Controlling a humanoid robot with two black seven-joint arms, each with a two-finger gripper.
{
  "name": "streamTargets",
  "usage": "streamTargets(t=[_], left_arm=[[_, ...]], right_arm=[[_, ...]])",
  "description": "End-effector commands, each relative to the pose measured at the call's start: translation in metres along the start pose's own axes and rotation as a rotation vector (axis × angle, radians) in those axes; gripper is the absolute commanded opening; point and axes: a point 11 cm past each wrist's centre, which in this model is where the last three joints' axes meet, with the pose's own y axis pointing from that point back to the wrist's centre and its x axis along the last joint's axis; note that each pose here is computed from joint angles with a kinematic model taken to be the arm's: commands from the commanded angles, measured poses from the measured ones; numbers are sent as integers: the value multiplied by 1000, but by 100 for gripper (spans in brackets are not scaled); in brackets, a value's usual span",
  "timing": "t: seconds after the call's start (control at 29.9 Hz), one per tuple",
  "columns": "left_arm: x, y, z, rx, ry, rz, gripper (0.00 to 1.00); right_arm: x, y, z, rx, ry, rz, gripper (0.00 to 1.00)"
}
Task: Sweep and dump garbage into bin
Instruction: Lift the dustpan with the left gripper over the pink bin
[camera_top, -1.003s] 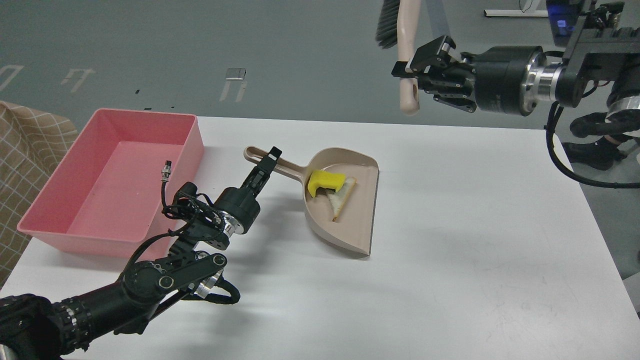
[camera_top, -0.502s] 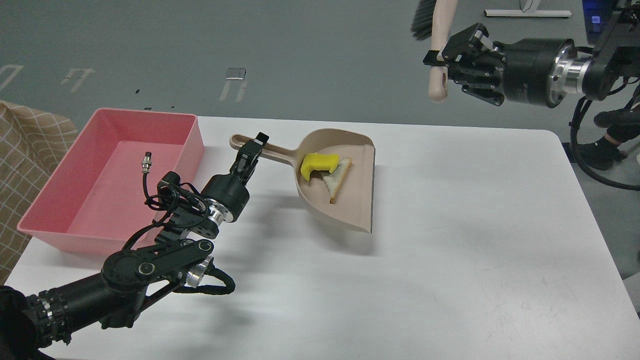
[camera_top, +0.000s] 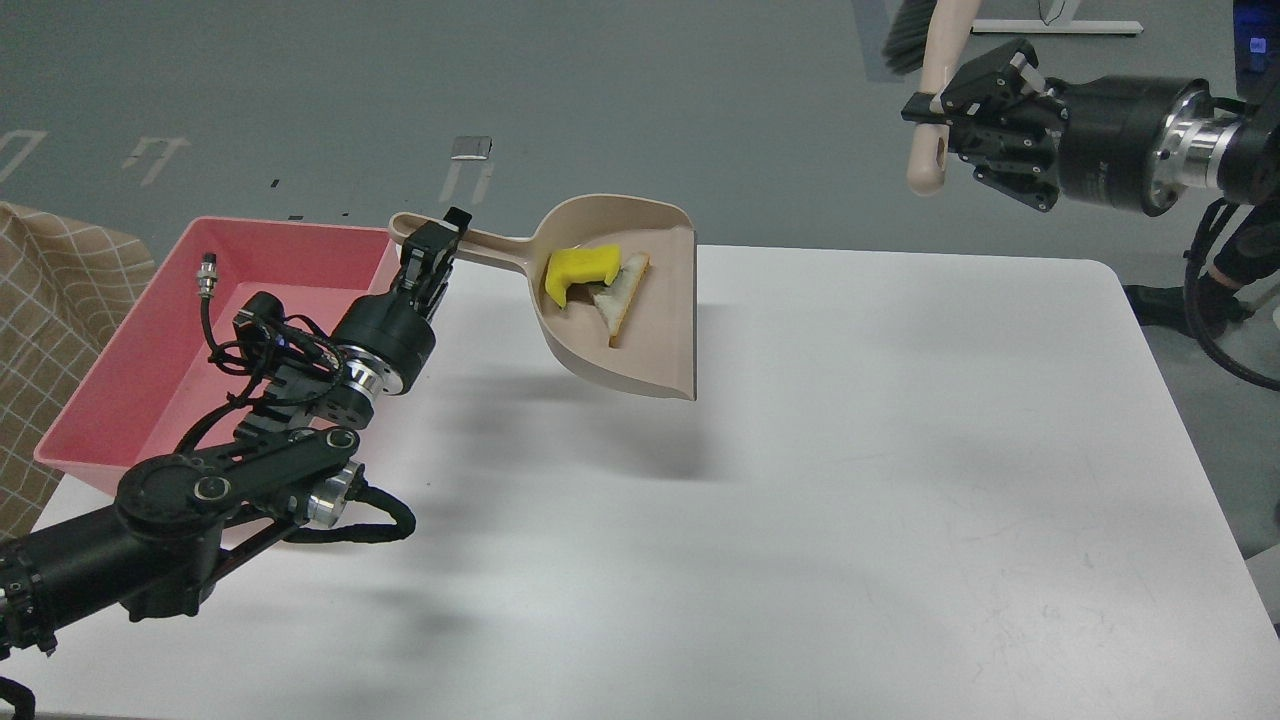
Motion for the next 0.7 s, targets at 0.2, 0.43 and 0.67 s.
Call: streamTargets(t=[0.2, 0.43, 0.67], left_arm=[[54, -1, 21, -6, 10, 18, 0], [84, 6, 24, 3, -11, -14, 0], [129, 13, 42, -1, -5, -14, 0]], right_arm=[[-3, 0, 10, -17, -13, -5, 0], [-3, 0, 13, -22, -17, -6, 0], [-8, -2, 23, -38, -34, -17, 0]])
